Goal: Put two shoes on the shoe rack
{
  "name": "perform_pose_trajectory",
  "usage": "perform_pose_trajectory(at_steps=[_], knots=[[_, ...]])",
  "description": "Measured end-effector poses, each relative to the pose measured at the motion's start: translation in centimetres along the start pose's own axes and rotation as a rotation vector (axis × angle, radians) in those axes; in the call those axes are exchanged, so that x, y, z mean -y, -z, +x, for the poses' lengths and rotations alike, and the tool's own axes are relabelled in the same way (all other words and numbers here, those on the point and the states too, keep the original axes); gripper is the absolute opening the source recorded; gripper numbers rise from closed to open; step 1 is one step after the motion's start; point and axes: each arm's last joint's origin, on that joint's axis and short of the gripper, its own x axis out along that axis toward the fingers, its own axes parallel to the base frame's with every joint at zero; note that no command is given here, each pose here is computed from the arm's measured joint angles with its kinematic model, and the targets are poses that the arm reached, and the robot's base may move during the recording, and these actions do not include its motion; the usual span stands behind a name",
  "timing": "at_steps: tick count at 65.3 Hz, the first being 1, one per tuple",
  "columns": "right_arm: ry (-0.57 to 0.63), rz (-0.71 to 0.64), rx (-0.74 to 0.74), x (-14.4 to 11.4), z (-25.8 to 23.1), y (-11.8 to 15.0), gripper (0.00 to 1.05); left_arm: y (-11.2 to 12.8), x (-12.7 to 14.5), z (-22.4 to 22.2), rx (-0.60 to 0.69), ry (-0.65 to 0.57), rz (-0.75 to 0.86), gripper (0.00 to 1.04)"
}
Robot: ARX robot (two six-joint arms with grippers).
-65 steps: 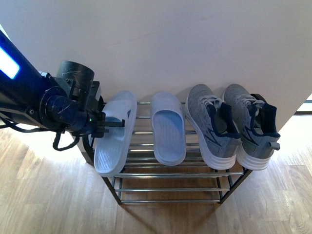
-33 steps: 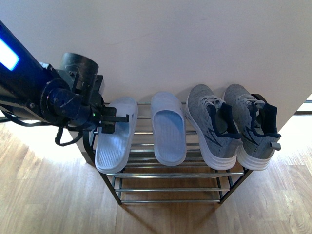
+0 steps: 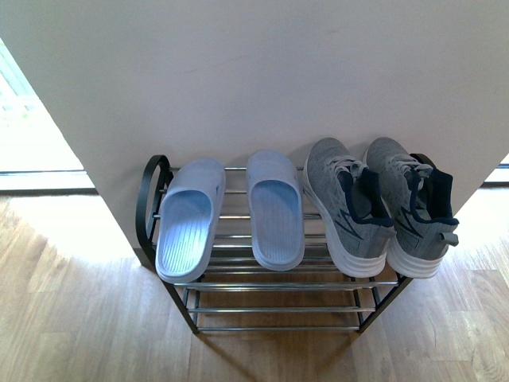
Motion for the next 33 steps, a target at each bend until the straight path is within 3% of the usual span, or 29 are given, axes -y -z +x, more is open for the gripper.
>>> perform_pose_trajectory(at_steps=[10,16,20,24,33], knots=[[0.000,0.000,0.000,0.0,0.0,0.0,0.96,-0.4,-3.2,-5.6,0.069,-0.027,-0.055,0.95],[0.000,0.000,0.000,0.0,0.0,0.0,0.96,-0.6,-3.8,-6.9,0.136,0.009,-0.070,0.94],[0.000,0.000,0.000,0.0,0.0,0.0,0.96,-0.2,-4.1,-6.9,0.318,0.184,-0.035,0.82],[0.000,0.000,0.000,0.0,0.0,0.0,0.96,0.7,-4.7,-6.7,0.425,0.268,0.017,0.71],[0.000,0.000,0.000,0.0,0.0,0.0,0.96,1.9,-5.5,-6.6,0.488,0.253,0.071,0.49]])
